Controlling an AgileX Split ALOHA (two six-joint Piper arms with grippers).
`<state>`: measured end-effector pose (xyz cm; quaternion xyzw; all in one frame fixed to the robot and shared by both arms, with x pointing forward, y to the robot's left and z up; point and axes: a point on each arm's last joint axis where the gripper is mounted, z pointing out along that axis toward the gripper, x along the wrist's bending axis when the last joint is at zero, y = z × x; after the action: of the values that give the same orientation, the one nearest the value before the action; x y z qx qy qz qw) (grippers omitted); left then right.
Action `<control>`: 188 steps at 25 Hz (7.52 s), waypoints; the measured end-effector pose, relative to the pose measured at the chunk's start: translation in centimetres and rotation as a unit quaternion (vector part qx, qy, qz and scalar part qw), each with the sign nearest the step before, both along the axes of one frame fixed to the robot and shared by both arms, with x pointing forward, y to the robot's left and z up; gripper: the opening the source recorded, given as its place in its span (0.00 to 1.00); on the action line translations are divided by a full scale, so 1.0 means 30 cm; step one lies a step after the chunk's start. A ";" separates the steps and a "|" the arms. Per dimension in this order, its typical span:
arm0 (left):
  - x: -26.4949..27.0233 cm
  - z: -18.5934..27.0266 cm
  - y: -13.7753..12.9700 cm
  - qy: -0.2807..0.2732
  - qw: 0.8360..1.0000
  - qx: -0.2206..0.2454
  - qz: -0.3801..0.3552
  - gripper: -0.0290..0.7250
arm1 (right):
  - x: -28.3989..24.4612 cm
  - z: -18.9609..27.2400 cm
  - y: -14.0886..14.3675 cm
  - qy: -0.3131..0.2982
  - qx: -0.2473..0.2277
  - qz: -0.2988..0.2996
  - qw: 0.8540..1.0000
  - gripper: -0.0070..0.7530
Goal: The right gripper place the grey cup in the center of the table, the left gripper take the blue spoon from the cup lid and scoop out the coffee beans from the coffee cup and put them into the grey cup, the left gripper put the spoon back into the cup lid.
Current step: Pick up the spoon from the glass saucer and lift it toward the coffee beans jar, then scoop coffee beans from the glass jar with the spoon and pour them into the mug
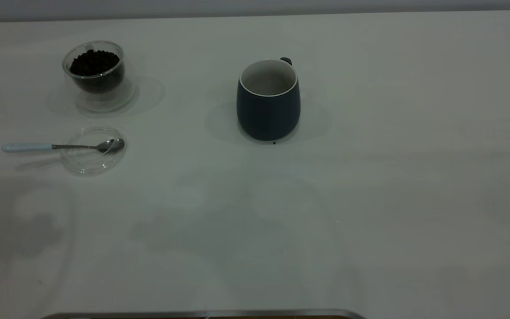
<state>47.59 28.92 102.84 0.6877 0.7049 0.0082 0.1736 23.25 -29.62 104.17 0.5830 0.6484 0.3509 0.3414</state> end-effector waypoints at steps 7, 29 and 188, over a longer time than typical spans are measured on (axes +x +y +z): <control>0.139 -0.064 0.007 0.041 0.999 -0.018 -0.025 0.90 | 0.000 0.000 0.000 0.000 0.000 0.000 1.000 0.79; 0.266 -0.524 0.348 0.049 0.972 -0.221 -0.067 0.90 | 0.000 0.000 0.000 0.000 0.000 0.000 1.000 0.79; 0.480 -0.630 0.355 -0.066 0.954 -0.285 0.062 0.21 | 0.000 0.000 0.000 0.000 0.000 0.000 1.000 0.79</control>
<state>61.99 39.57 83.93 0.5627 0.7062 -0.1366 0.4074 23.24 -29.62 104.17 0.5831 0.6485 0.3507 0.3411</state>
